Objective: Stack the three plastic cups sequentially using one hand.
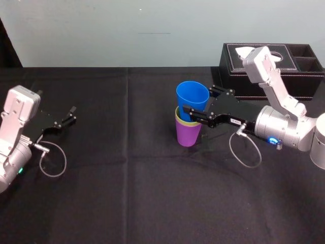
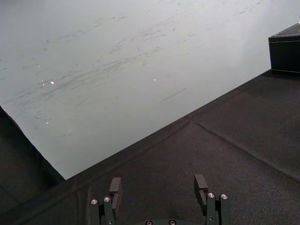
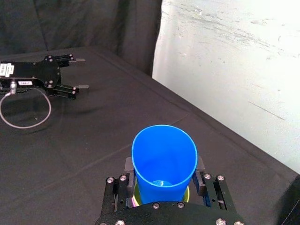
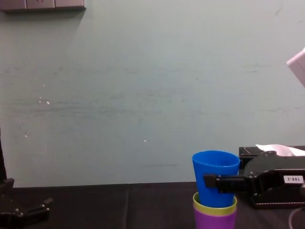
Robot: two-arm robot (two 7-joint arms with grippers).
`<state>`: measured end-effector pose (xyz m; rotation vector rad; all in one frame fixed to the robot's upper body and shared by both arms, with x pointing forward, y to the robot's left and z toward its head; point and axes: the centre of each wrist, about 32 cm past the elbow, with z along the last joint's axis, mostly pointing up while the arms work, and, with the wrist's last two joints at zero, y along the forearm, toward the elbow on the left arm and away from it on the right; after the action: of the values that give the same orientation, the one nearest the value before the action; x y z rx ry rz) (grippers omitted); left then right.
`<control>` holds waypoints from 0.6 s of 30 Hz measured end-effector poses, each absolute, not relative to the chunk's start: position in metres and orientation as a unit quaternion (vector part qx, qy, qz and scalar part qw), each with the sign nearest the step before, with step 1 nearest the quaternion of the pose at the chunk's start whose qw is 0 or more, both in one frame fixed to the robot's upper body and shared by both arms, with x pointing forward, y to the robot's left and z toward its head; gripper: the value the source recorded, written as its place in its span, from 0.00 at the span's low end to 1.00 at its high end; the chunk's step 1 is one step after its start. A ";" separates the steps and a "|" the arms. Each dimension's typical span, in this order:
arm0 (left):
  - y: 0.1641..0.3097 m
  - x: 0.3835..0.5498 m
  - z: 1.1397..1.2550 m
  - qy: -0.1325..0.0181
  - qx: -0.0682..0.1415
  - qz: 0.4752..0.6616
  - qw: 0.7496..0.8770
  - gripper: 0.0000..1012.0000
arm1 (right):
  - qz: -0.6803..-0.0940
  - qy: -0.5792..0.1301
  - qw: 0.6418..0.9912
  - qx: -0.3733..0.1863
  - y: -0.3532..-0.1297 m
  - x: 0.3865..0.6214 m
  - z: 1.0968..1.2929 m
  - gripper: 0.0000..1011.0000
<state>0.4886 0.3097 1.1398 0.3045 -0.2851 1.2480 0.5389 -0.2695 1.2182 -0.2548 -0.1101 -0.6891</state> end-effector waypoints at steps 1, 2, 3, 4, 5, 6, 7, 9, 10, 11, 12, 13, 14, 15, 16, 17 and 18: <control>0.310 0.489 1.140 -0.132 0.142 0.580 0.791 1.00 | -0.336 -0.053 0.932 -0.125 -0.270 0.539 1.218 0.71; 0.310 0.489 1.140 -0.132 0.141 0.580 0.791 1.00 | -0.336 -0.052 0.932 -0.125 -0.270 0.539 1.217 0.71; 0.310 0.489 1.140 -0.132 0.141 0.580 0.791 1.00 | -0.336 -0.052 0.932 -0.126 -0.270 0.539 1.216 0.71; 0.310 0.489 1.140 -0.132 0.141 0.580 0.791 1.00 | -0.336 -0.051 0.932 -0.126 -0.270 0.539 1.215 0.71; 0.310 0.489 1.140 -0.132 0.142 0.580 0.791 1.00 | -0.336 -0.051 0.932 -0.126 -0.270 0.539 1.215 0.71; 0.310 0.489 1.140 -0.132 0.141 0.580 0.791 1.00 | -0.336 -0.051 0.932 -0.126 -0.270 0.539 1.215 0.71; 0.310 0.489 1.140 -0.132 0.141 0.580 0.791 1.00 | -0.336 -0.051 0.932 -0.126 -0.270 0.539 1.215 0.71; 0.310 0.489 1.140 -0.133 0.141 0.580 0.791 1.00 | -0.336 -0.051 0.932 -0.126 -0.270 0.539 1.215 0.71; 0.310 0.489 1.140 -0.132 0.141 0.580 0.791 1.00 | -0.336 -0.051 0.932 -0.126 -0.270 0.539 1.215 0.71; 0.310 0.489 1.140 -0.132 0.141 0.580 0.791 1.00 | -0.336 -0.051 0.932 -0.126 -0.270 0.539 1.215 0.71; 0.310 0.489 1.140 -0.132 0.141 0.580 0.791 1.00 | -0.336 -0.051 0.932 -0.126 -0.270 0.539 1.215 0.71; 0.310 0.489 1.140 -0.132 0.141 0.580 0.791 1.00 | -0.336 -0.051 0.932 -0.126 -0.270 0.539 1.215 0.71; 0.310 0.489 1.140 -0.132 0.141 0.580 0.791 1.00 | -0.336 -0.051 0.932 -0.126 -0.270 0.539 1.215 0.71; 0.310 0.489 1.140 -0.132 0.141 0.580 0.791 1.00 | -0.336 -0.051 0.932 -0.126 -0.270 0.539 1.216 0.71; 0.310 0.489 1.140 -0.132 0.141 0.580 0.791 1.00 | -0.336 -0.051 0.932 -0.126 -0.270 0.539 1.216 0.71; 0.310 0.489 1.140 -0.132 0.141 0.580 0.791 1.00 | -0.336 -0.051 0.932 -0.125 -0.270 0.539 1.216 0.73; 0.310 0.489 1.140 -0.132 0.141 0.580 0.791 1.00 | -0.336 -0.051 0.932 -0.125 -0.270 0.539 1.216 0.75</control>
<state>0.4886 0.3097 1.1398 0.3044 -0.2850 1.2480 0.5387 -0.2698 1.2158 -0.2567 -0.1054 -0.6868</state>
